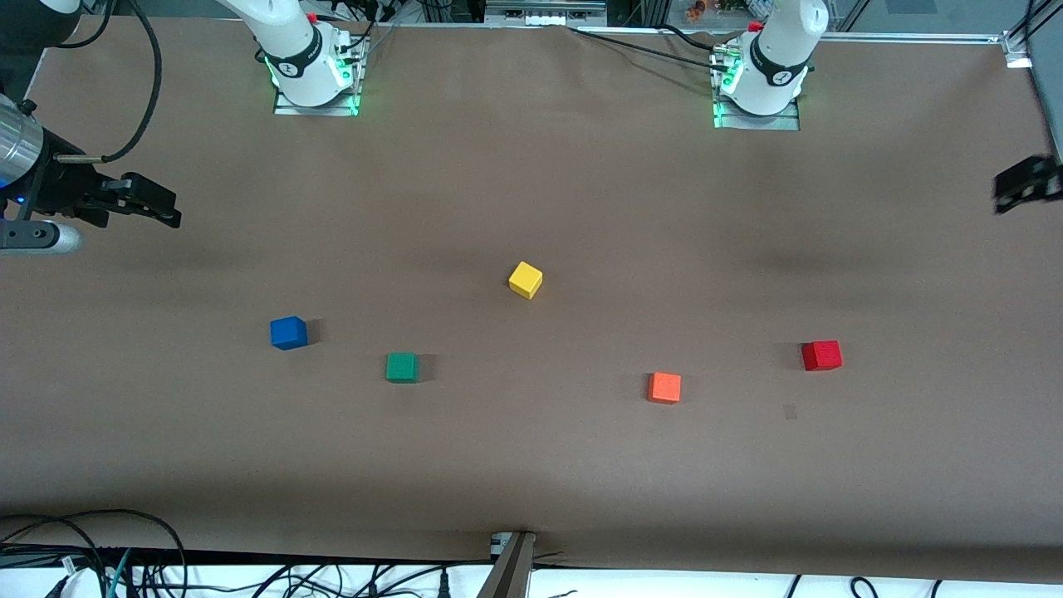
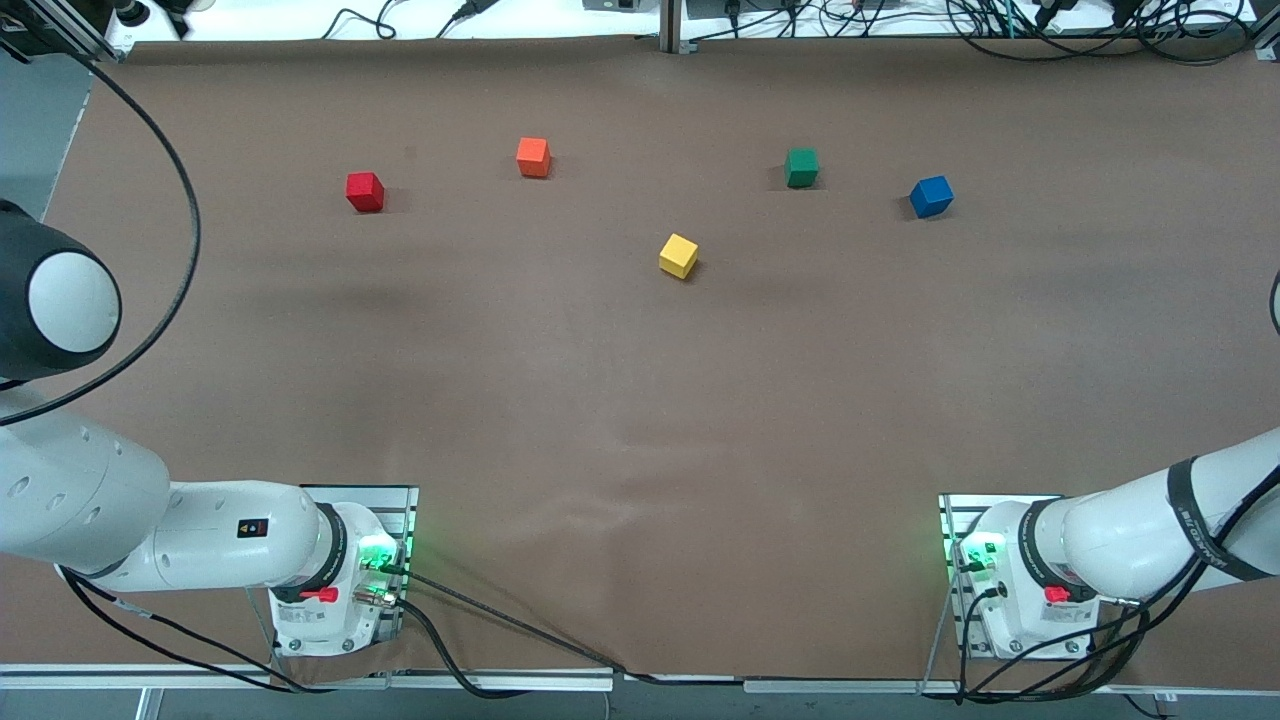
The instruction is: Pass red block to right arm, stack on blue
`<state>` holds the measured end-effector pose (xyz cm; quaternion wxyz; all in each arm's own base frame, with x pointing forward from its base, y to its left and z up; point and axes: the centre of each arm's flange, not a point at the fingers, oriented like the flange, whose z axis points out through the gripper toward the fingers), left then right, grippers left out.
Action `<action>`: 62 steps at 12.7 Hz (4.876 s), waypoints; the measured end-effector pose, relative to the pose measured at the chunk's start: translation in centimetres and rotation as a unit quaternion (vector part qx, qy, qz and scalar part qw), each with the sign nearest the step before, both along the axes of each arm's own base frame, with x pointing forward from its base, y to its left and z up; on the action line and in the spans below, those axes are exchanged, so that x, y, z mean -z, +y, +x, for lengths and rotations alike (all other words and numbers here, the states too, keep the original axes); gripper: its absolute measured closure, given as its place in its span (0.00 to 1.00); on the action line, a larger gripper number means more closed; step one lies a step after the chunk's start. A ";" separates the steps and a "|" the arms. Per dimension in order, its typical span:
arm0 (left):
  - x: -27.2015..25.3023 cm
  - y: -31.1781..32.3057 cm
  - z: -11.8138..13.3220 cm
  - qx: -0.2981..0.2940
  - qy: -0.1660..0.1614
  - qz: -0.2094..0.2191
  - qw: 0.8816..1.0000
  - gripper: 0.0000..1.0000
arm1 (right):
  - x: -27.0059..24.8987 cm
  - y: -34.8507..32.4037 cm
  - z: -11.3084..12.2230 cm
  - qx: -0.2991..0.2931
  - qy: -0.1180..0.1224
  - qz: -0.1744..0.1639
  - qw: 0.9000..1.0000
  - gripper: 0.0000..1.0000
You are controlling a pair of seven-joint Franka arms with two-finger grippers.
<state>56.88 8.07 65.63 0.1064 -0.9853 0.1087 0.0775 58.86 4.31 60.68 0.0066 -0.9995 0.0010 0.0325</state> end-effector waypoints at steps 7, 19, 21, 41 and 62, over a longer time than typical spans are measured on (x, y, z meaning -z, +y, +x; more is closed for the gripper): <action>-3.8 18.4 -4.0 0.147 0.025 0.081 0.986 0.00 | 0.0 0.2 0.2 -0.001 -0.005 0.001 1.000 0.00; 26.7 42.3 -2.1 0.418 -0.030 -0.099 0.903 0.00 | 0.0 0.2 0.2 -0.001 -0.006 0.001 1.000 0.00; 31.1 42.2 -1.5 0.441 -0.060 -0.135 0.885 0.00 | 0.0 0.2 0.2 -0.001 -0.006 0.001 1.000 0.00; 55.2 20.5 4.2 0.499 -0.302 -0.539 0.608 0.00 | 0.1 0.3 0.3 -0.001 -0.006 0.004 1.000 0.00; 60.3 11.6 6.2 0.481 -0.365 -0.588 0.539 0.00 | 0.1 0.5 0.2 -0.002 -0.006 0.006 1.000 0.00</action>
